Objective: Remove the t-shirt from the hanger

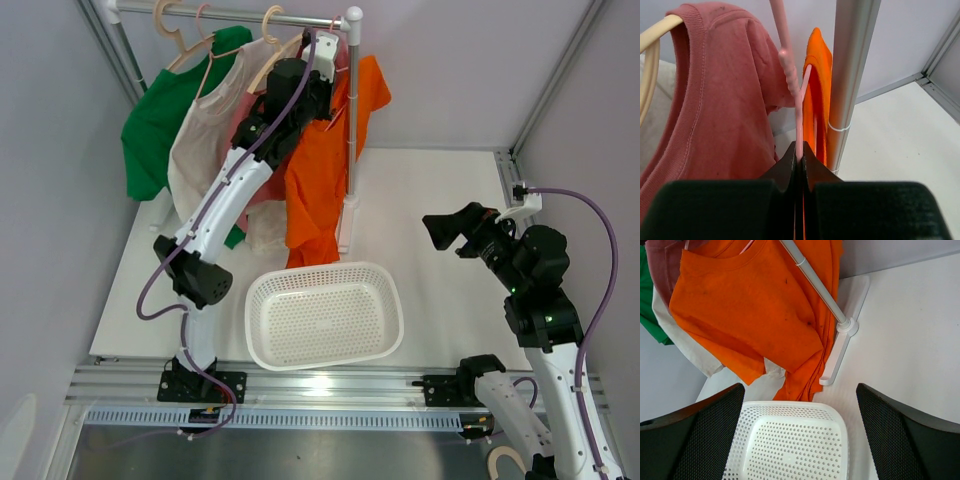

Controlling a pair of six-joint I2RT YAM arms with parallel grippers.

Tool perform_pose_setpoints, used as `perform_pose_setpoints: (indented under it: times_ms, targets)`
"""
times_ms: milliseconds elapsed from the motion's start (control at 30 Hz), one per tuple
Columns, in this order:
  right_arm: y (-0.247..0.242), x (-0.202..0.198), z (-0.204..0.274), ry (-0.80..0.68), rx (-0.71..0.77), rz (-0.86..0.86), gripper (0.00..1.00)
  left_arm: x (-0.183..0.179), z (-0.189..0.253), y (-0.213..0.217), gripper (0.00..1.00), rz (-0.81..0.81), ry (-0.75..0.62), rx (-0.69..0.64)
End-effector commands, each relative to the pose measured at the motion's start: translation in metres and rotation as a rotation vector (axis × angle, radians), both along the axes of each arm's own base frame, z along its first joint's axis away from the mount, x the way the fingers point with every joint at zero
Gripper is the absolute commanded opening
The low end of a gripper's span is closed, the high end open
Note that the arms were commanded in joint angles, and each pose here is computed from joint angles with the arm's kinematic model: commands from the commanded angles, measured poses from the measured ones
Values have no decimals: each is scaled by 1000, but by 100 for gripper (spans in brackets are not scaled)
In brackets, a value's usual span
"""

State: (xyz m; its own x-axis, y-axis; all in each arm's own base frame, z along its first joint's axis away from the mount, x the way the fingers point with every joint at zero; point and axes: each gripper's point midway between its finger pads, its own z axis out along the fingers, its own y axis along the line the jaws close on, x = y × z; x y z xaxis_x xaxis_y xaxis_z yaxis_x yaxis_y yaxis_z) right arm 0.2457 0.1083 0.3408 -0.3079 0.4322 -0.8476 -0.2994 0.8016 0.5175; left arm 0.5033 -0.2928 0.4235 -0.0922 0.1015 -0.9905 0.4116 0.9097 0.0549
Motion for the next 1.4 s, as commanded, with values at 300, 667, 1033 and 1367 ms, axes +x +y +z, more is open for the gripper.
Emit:
perform_pose_setpoints:
  times_ms: [300, 667, 1033, 1367]
  targets:
    - [3, 1, 0, -9, 7, 16, 100, -16, 60, 11, 38, 49, -162, -54]
    - [4, 0, -1, -7, 9, 20, 99, -17, 58, 13, 31, 98, -180, -82]
    - [5, 0, -2, -3, 13, 24, 100, -17, 64, 15, 1, 106, -194, -87]
    - [6, -1, -3, 0, 14, 33, 99, -35, 116, 33, 1, 140, -308, -144]
